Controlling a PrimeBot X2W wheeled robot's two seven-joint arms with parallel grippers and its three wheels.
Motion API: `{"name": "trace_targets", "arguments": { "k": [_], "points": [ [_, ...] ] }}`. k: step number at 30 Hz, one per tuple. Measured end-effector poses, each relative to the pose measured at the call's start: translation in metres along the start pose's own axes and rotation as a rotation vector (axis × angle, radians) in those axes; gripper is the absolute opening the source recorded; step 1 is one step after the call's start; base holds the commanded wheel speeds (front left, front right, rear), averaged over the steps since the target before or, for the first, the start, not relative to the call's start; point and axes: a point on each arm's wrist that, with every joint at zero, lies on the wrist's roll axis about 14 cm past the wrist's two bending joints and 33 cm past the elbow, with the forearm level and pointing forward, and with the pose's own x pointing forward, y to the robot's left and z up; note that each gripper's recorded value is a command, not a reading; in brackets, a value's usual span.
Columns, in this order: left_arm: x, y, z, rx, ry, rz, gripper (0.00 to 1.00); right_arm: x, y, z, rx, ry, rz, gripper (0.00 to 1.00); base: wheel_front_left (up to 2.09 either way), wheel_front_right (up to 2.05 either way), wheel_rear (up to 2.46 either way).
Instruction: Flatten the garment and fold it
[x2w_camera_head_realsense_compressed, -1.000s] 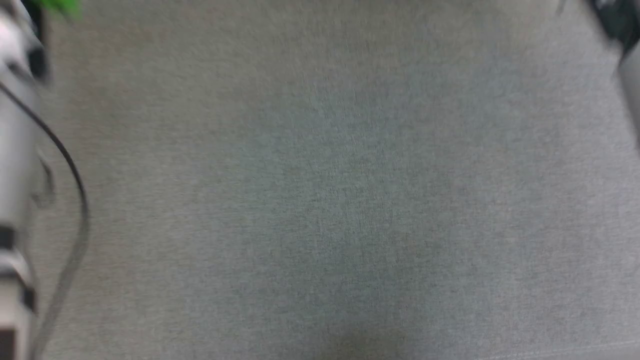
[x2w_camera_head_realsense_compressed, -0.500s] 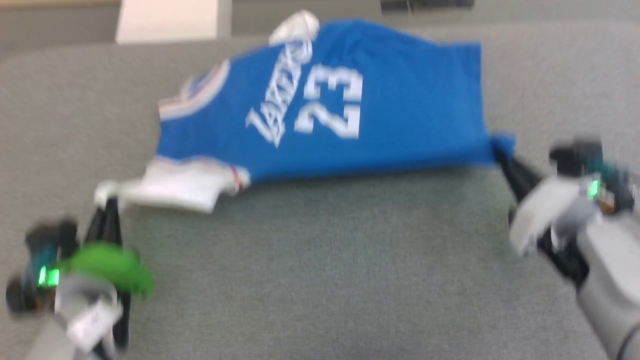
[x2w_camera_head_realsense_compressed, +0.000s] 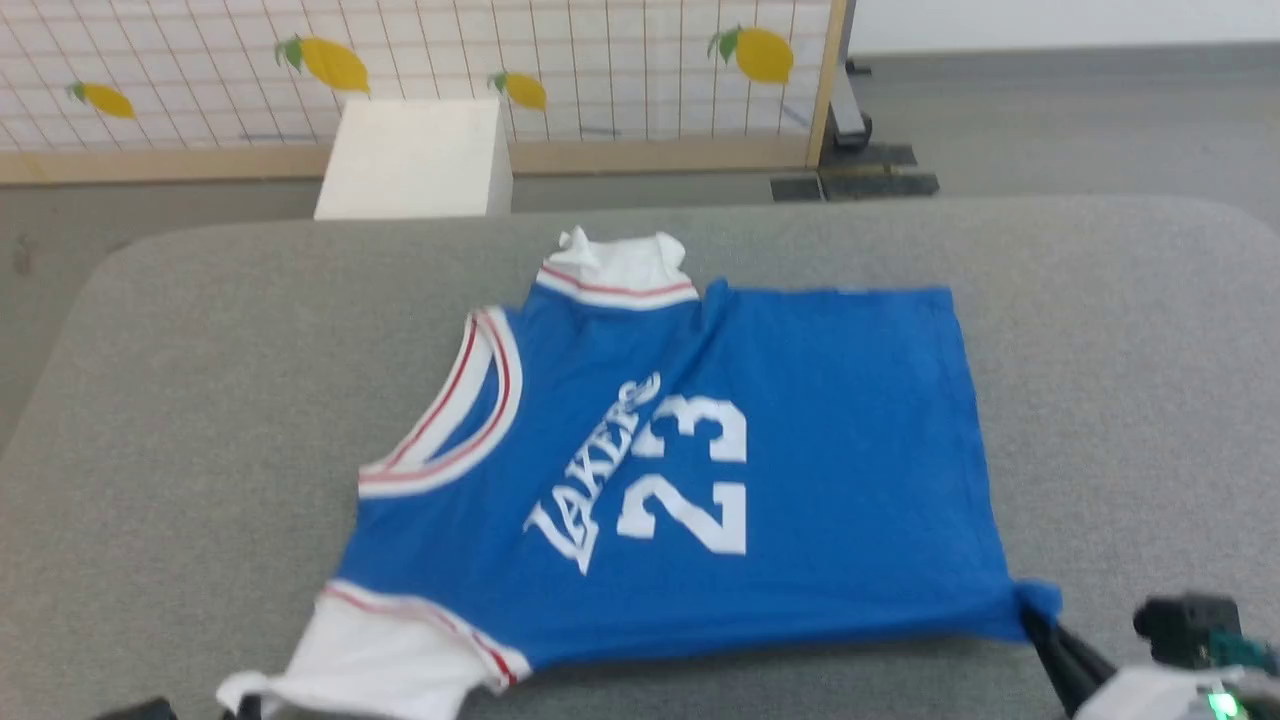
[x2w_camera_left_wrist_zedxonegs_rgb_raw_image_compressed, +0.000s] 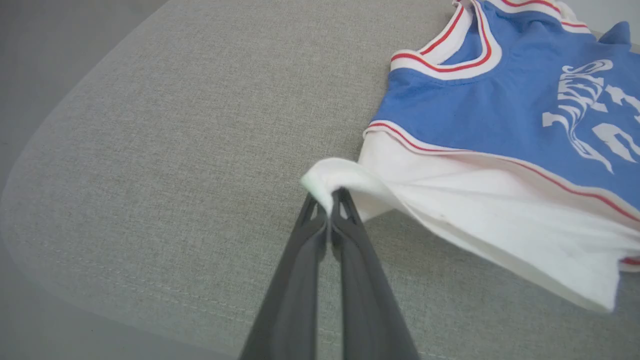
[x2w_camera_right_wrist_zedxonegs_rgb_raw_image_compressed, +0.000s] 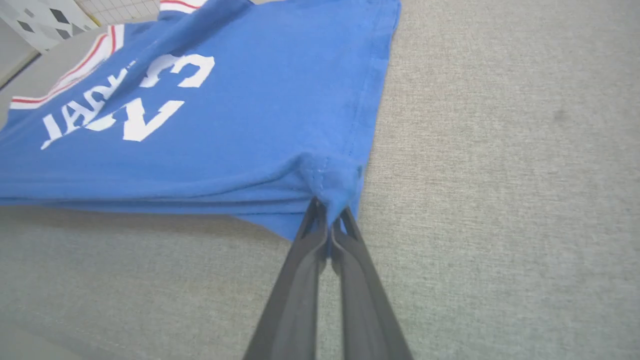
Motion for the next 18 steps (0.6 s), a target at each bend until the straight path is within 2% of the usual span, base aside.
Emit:
{"name": "trace_targets", "arguments": {
  "k": [7, 10, 14, 18],
  "points": [
    [-0.035, 0.008, -0.021, -0.033, 0.096, 0.023, 0.0, -0.039, 0.003, -0.019, 0.03, 0.049, -0.049, 0.0, 0.0, 0.0, 0.0],
    [-0.042, 0.009, -0.018, -0.038, 0.09, 0.018, 0.0, -0.047, 0.005, -0.019, 0.04, 0.053, -0.061, 0.0, 0.0, 0.0, 0.0],
    [-0.036, 0.005, 0.0, -0.031, 0.031, -0.002, 0.0, -0.045, 0.006, -0.014, 0.048, 0.051, -0.07, 0.0, 0.0, 0.0, 0.0],
    [-0.009, -0.009, 0.033, -0.022, -0.059, -0.056, 0.0, -0.028, 0.008, 0.0, 0.039, 0.036, -0.061, 0.0, 0.0, 0.0, 0.0]
  ]
}}
